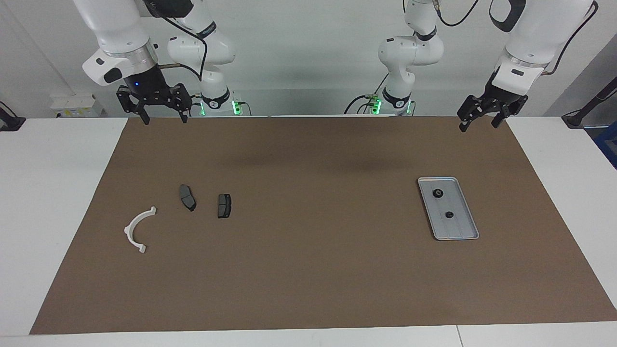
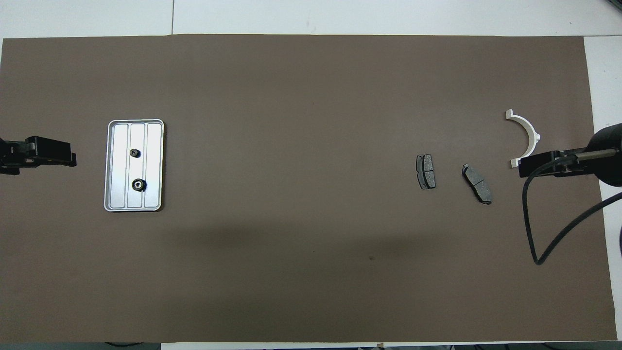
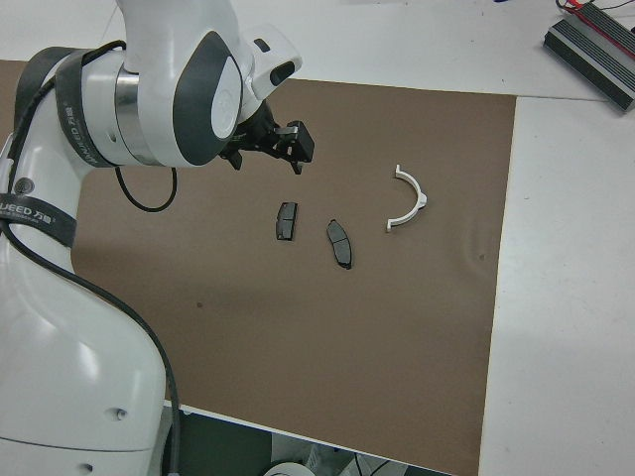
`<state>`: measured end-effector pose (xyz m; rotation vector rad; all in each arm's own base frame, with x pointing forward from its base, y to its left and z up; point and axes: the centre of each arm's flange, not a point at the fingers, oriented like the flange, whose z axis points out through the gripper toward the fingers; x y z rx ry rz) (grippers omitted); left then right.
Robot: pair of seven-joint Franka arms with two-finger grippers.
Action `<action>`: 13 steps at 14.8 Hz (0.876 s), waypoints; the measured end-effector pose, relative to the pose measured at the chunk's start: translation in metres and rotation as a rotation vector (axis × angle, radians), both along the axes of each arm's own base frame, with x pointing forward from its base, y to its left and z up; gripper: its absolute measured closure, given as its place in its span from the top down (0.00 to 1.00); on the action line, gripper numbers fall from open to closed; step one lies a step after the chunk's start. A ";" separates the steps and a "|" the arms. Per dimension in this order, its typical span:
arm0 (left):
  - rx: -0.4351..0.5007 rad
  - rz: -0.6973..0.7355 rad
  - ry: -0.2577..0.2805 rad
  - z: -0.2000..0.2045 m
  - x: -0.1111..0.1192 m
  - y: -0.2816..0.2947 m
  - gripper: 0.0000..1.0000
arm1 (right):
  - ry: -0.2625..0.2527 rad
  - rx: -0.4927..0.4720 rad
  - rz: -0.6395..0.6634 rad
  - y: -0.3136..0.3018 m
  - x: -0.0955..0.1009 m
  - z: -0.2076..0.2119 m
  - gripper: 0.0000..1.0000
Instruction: Pick bearing gear from pile to tray
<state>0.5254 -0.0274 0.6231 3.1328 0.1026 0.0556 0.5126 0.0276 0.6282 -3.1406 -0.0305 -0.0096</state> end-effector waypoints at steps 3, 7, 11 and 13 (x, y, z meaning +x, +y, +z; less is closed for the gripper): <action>0.000 -0.004 -0.002 0.000 0.000 -0.002 1.00 | 0.000 0.000 0.000 0.000 0.000 0.000 1.00; 0.000 -0.005 -0.002 0.000 0.000 -0.002 1.00 | 0.000 0.000 0.000 0.000 0.000 0.000 1.00; 0.000 -0.005 -0.003 0.000 0.000 -0.002 1.00 | 0.000 0.000 0.000 0.000 0.000 0.000 1.00; 0.000 -0.005 -0.004 0.000 0.000 -0.002 1.00 | 0.000 0.000 0.000 0.000 0.000 0.000 1.00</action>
